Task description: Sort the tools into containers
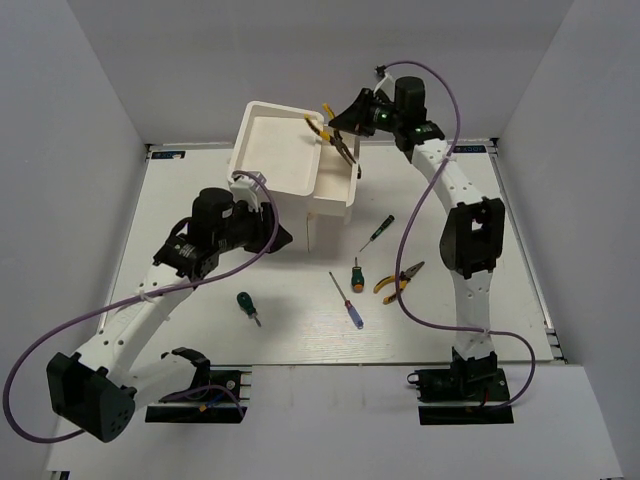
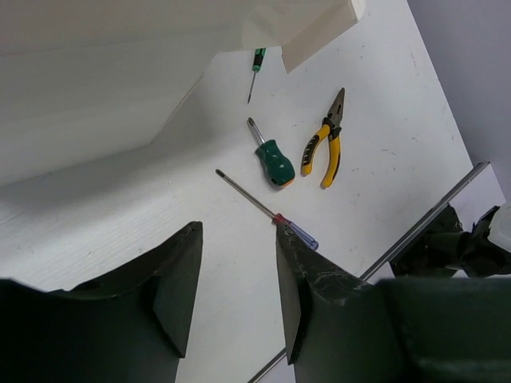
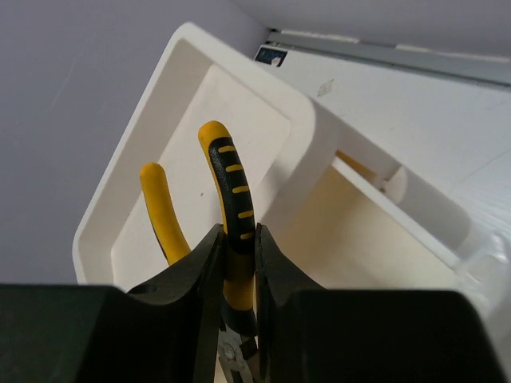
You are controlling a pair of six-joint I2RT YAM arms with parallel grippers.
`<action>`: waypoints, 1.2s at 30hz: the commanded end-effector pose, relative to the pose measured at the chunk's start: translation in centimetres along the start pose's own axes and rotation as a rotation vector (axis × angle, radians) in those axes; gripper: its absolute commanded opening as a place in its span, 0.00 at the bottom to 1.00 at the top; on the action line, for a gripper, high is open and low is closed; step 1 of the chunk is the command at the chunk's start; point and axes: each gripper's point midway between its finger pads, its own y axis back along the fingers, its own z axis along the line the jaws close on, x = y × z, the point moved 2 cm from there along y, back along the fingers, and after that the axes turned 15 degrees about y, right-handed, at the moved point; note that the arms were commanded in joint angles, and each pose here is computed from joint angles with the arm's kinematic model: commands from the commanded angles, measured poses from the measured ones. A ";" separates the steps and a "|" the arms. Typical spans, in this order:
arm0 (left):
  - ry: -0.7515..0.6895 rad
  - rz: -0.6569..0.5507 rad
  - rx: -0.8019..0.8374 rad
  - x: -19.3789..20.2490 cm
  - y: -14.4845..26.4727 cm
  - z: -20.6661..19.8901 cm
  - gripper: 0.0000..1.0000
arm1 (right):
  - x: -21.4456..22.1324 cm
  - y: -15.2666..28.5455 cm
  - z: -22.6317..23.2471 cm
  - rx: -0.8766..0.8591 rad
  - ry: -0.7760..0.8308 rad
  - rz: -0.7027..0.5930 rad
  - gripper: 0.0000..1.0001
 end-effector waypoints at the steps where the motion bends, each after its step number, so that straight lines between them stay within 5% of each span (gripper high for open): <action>1: -0.005 -0.021 0.012 -0.6 0.1 -1.2 0.52 | -1.1 0.7 4.5 -0.151 0.019 -0.024 0.00; 22: -0.073 0.025 0.038 -0.1 -3.1 -4.3 0.54 | -5.3 2.1 8.0 -0.188 -0.090 -0.140 0.00; 36: -0.071 0.030 0.052 0.8 -3.5 -5.0 0.55 | -0.9 3.0 7.2 -0.219 -0.141 -0.110 0.00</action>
